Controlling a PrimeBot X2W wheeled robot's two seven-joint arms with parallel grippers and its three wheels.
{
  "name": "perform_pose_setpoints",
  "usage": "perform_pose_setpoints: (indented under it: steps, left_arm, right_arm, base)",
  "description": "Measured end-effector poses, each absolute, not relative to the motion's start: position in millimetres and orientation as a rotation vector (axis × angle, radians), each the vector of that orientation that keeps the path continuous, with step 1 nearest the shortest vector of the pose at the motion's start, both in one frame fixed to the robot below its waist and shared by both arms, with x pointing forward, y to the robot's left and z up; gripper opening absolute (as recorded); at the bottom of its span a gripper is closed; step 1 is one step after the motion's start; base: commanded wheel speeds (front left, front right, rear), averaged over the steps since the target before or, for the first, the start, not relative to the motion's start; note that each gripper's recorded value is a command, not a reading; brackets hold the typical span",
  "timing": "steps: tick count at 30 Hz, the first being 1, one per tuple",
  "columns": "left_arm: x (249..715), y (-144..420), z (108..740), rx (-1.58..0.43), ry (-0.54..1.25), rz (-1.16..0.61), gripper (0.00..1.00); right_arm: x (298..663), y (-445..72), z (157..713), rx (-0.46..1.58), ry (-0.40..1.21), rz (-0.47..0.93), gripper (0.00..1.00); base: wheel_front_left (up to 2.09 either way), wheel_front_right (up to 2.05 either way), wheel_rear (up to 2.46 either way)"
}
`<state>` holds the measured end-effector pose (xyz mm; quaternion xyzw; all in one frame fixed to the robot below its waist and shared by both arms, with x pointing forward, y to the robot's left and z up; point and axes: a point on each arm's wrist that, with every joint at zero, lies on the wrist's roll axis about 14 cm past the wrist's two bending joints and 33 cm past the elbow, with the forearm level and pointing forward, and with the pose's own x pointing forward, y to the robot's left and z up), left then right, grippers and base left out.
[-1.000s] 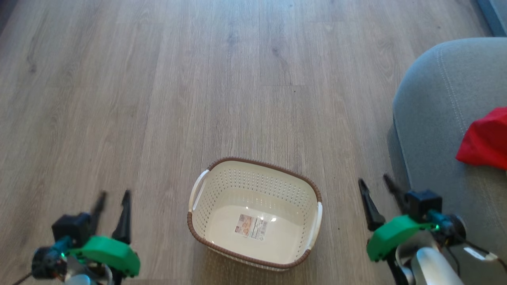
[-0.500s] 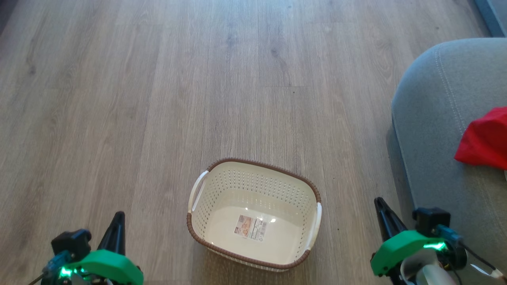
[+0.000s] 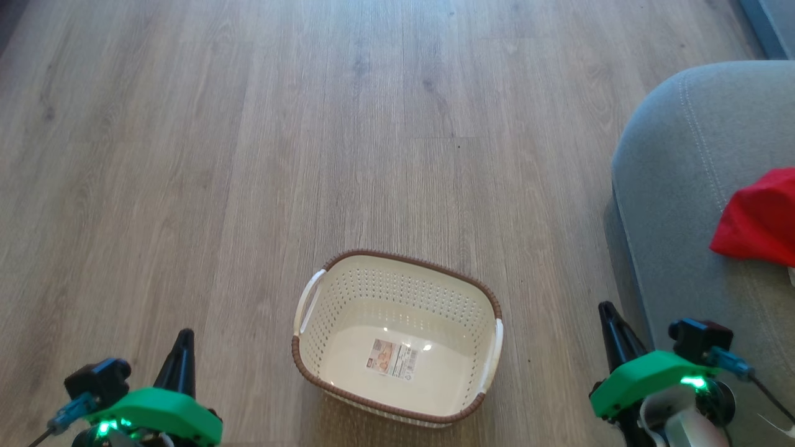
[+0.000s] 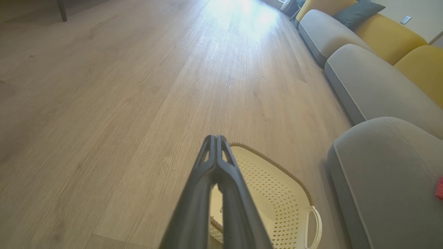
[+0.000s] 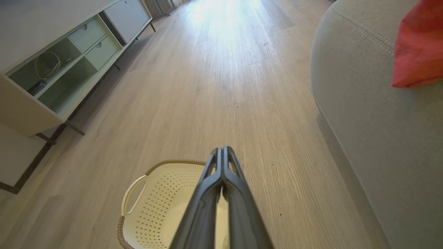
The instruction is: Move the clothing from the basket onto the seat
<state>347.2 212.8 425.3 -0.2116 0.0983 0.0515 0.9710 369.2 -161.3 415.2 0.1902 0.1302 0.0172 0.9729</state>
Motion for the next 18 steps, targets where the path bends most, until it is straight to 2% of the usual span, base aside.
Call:
perform_pose_setpoints:
  steps: [18]
  left_arm:
    - [350.4,211.2,429.8,-0.622,0.188,0.133,0.00]
  right_arm:
    - [372.5,-171.3,424.0,0.584,0.246,-0.028,0.00]
  base:
    - [0.00,0.00,0.00]
